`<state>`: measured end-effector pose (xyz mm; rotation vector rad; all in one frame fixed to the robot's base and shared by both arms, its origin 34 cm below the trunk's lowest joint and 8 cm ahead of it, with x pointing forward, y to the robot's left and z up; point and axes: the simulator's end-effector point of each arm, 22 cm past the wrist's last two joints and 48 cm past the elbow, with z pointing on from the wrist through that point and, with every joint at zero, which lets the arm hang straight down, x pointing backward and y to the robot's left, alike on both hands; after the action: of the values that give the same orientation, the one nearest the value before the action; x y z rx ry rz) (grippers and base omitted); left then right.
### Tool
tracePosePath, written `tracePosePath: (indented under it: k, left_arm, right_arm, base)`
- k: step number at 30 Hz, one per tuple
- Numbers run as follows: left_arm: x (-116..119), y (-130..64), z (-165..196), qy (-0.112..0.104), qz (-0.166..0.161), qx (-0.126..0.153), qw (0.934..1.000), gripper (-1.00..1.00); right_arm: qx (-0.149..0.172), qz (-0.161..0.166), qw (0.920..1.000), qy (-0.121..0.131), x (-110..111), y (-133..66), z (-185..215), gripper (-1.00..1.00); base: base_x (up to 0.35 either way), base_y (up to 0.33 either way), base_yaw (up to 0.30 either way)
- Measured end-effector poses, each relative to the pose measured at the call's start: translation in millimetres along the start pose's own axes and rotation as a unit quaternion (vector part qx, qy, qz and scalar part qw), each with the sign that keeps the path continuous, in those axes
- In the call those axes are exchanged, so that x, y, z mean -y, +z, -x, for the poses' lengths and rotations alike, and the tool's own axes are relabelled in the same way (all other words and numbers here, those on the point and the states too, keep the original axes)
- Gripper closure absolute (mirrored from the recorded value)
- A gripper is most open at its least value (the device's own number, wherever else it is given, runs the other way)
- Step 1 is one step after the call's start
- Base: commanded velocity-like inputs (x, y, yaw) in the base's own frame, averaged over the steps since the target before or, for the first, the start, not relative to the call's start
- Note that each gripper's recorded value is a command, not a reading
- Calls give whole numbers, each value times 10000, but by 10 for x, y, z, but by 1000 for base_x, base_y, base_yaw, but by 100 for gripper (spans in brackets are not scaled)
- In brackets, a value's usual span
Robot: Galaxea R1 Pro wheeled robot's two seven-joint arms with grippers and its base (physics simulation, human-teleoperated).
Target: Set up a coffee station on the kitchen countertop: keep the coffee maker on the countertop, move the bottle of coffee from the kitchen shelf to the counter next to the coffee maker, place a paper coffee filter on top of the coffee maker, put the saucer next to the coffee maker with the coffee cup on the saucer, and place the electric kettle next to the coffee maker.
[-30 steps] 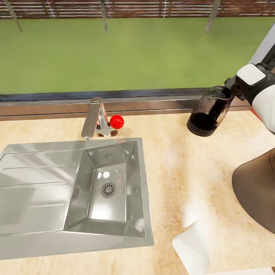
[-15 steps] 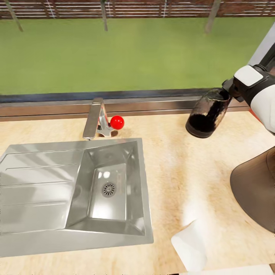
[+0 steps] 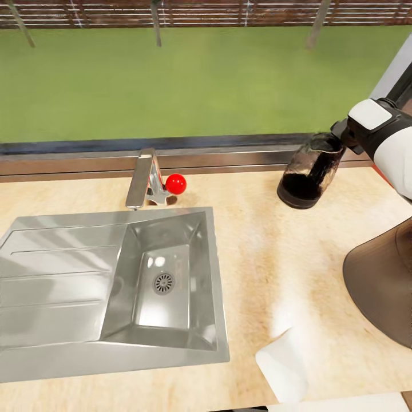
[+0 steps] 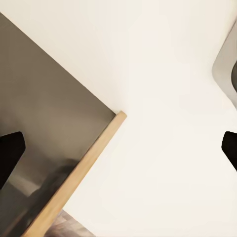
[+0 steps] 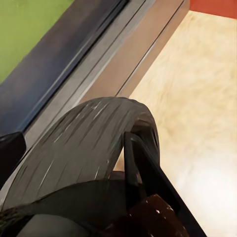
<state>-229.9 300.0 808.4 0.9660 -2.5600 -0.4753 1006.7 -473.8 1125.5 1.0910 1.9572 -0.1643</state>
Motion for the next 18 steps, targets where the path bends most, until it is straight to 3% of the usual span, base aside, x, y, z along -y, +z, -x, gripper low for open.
tracePosePath:
  k: [4, 18]
  left_arm:
    - [-7, 1, 7, 4, 3, 4, 10000, -100]
    - [-6, 1, 8, 11, 1, 4, 10000, -100]
  right_arm:
    - [-45, -44, 9999, 103, 45, 8, 9, 100]
    - [-120, -67, 9999, 12, 67, -2, 25, 100]
  base:
    - [0, 0, 0]
    - [0, 0, 0]
